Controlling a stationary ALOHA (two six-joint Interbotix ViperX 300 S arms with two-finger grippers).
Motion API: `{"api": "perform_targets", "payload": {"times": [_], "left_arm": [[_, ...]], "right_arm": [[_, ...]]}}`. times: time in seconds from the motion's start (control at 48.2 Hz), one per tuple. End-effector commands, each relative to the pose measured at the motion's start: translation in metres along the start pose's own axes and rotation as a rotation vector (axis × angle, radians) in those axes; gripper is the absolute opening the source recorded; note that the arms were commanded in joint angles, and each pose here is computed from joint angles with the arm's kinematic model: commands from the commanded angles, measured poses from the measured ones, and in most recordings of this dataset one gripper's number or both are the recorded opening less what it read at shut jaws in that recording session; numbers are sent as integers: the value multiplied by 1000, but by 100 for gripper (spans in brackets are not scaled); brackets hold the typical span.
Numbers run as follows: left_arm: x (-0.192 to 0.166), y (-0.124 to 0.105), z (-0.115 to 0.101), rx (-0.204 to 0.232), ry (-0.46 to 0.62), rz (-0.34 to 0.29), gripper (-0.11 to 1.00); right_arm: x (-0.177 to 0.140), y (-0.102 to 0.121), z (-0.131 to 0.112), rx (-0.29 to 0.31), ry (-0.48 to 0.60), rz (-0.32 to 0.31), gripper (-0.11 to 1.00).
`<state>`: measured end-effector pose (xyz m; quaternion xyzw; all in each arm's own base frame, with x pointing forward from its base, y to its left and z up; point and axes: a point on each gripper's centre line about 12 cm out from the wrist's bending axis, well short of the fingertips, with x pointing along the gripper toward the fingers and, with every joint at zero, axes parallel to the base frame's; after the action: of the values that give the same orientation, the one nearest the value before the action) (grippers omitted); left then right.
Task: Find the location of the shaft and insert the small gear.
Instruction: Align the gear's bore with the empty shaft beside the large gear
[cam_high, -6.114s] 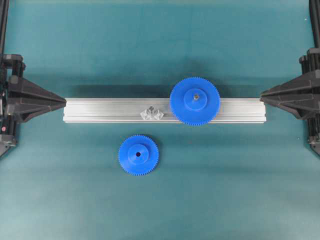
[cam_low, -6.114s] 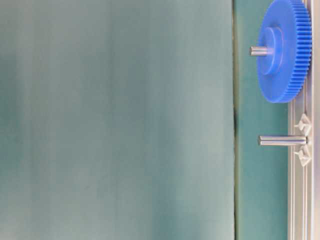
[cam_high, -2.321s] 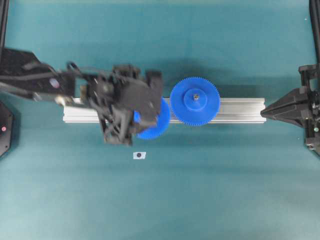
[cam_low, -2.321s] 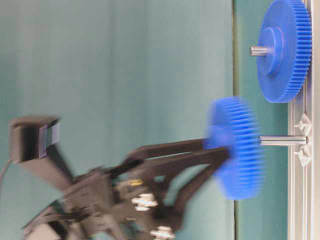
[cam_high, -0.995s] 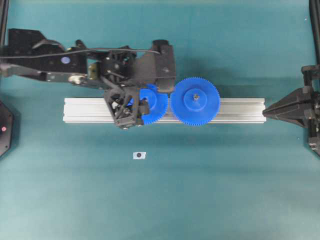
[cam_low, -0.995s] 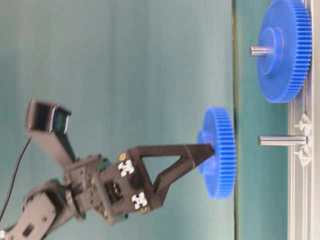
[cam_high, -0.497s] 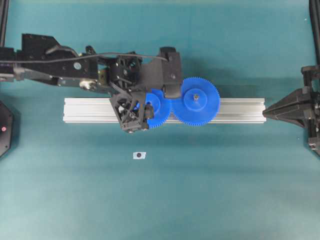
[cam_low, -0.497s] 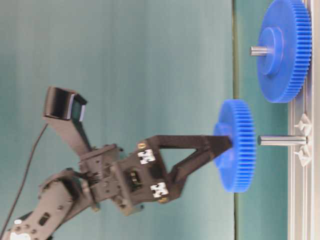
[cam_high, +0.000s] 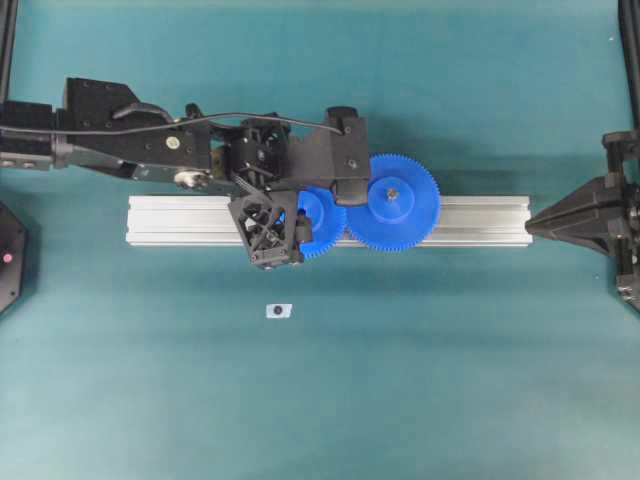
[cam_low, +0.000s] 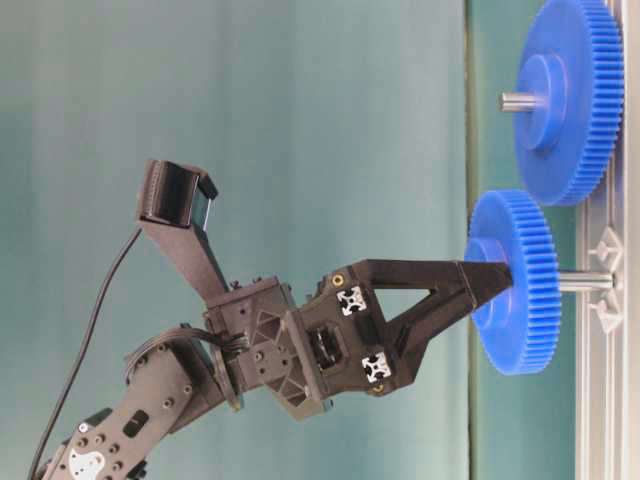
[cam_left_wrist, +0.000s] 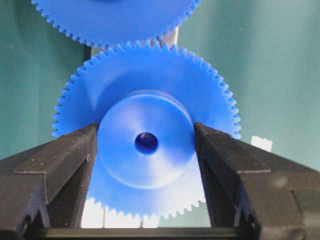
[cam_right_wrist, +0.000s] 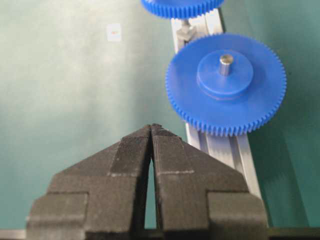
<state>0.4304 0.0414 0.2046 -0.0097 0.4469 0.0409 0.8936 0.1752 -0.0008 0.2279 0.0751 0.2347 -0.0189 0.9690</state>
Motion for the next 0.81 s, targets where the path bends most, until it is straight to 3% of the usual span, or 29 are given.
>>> {"api": "perform_targets", "payload": {"times": [0.0, 0.788], "left_arm": [[-4, 0, 3, 7, -12, 1, 65], [-12, 3, 16, 5, -21, 5, 65]], "right_arm": [[0, 0, 4, 12, -13, -1, 7], [1, -1, 3, 17, -26, -5, 8]]}}
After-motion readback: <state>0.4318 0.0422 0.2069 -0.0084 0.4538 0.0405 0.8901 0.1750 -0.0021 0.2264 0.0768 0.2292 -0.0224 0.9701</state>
